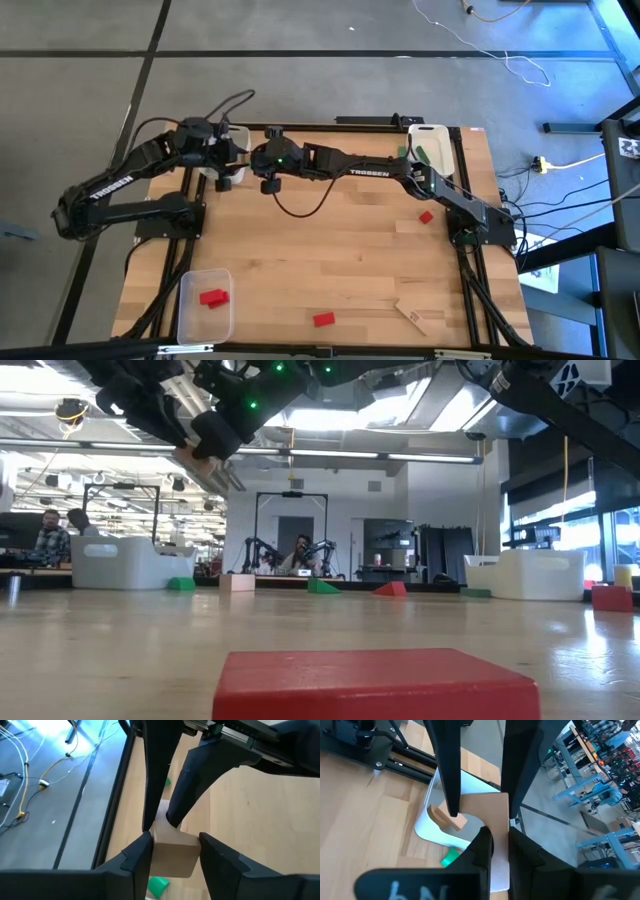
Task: Sort & place blocks by color
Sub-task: Put the brown block into the gray bin
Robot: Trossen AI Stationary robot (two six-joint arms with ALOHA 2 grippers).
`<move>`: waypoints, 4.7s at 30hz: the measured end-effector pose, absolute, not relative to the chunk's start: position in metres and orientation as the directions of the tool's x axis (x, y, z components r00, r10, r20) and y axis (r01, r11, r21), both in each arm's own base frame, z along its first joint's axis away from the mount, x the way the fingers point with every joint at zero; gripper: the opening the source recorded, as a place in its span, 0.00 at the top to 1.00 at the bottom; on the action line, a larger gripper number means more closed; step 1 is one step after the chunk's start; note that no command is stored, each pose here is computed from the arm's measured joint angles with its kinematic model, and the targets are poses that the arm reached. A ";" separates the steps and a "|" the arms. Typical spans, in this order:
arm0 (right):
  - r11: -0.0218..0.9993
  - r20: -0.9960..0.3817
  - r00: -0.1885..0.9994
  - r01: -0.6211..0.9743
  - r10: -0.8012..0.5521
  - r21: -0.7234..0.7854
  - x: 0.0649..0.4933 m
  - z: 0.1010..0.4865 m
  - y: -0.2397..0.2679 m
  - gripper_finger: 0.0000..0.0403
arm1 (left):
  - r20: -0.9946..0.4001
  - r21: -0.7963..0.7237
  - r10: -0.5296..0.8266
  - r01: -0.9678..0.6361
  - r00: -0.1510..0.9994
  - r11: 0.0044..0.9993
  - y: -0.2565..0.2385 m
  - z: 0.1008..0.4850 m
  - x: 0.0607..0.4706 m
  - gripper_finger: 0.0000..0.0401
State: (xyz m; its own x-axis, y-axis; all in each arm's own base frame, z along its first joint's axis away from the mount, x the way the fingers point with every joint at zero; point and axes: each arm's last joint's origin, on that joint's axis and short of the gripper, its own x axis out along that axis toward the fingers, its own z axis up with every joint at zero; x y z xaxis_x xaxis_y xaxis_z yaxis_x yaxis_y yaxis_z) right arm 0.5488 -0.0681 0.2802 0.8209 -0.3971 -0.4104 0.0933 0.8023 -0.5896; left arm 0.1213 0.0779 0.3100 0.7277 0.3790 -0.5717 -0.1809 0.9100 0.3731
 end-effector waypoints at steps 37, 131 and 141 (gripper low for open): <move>0.792 -0.410 0.809 0.107 -0.421 -0.601 0.549 0.280 -0.068 0.84 | -0.592 0.449 0.437 -0.173 0.677 0.877 0.072 0.308 0.127 0.68; 0.972 -0.768 0.597 0.109 -0.232 -0.209 0.457 0.341 -0.102 0.62 | -0.870 0.302 0.475 -0.905 -0.134 0.299 0.144 0.217 0.112 0.64; 0.972 -0.768 0.597 0.109 -0.232 -0.209 0.457 0.341 -0.102 0.62 | -0.893 0.271 0.443 -0.882 -0.082 0.384 0.144 0.217 0.114 0.66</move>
State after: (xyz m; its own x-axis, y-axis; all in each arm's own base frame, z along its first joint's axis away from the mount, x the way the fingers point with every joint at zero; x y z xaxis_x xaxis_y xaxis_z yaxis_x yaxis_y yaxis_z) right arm 0.4575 -0.1016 0.3408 0.5969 -0.2317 -0.7682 0.1086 0.9719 -0.2088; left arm 0.1140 0.1437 0.2166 -0.0818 0.4427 -0.8929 -0.8824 0.3843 0.2713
